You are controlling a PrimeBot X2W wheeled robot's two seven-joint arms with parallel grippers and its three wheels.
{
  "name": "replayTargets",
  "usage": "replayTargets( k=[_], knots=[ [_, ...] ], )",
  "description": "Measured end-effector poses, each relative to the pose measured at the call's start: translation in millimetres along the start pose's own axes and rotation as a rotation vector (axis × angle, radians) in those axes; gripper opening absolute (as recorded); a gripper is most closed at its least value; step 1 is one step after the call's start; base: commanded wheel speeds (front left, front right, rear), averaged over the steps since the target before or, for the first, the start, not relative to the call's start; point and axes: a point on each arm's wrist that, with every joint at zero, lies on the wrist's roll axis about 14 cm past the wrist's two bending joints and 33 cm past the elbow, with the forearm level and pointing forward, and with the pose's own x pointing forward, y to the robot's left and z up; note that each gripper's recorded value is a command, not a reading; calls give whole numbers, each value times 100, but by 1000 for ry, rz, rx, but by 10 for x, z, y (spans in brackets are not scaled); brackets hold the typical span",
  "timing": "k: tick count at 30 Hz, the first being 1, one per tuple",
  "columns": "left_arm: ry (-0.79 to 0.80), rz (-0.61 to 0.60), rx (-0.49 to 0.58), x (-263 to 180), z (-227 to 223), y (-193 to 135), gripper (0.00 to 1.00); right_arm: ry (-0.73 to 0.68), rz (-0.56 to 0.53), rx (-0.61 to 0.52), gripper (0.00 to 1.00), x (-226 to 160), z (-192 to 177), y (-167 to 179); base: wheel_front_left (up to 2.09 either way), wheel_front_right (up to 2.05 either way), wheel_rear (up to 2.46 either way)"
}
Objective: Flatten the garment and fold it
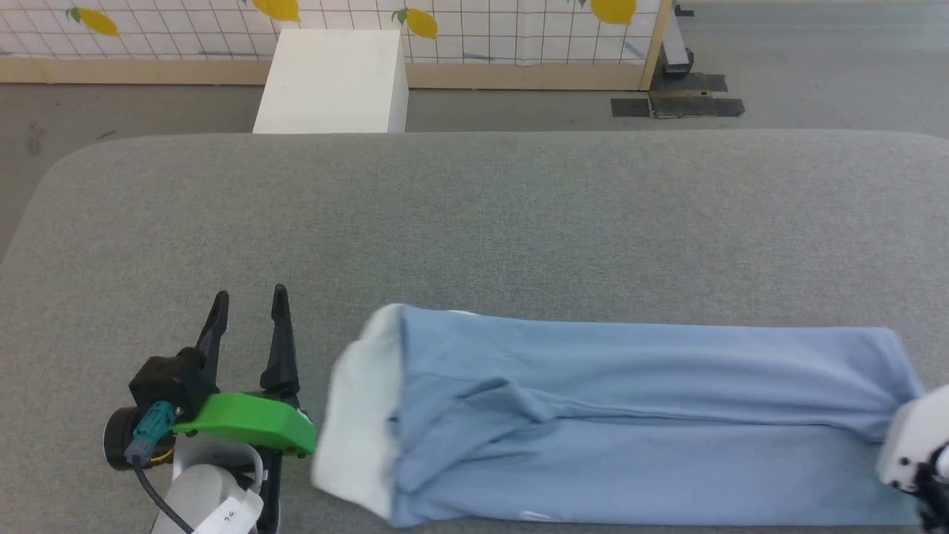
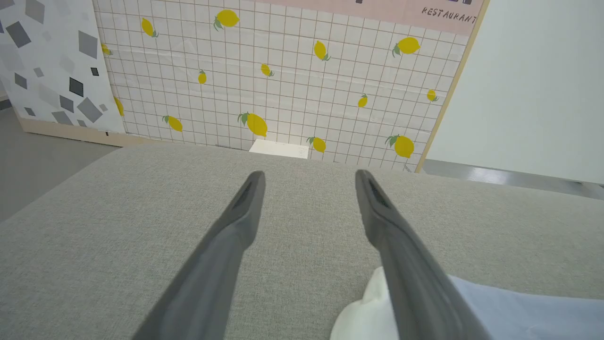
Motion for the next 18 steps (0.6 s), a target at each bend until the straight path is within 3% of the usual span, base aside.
replayTargets(
  k=[5,8,14,18],
  knots=[
    [4,7,2,-20,-15,33,100,-95,-176,-67,0,-19,175,-594,0,0,0],
    [2,11,-2,-34,-8,45,100,-100,-209,-72,0,-37,176,-700,0,0,0],
    [4,16,-1,-87,-9,66,100,-95,-145,-105,0,-94,205,-484,0,0,0],
    [7,17,3,-120,-10,89,100,-122,-34,-170,0,-316,340,-92,0,0,0]
  ],
)
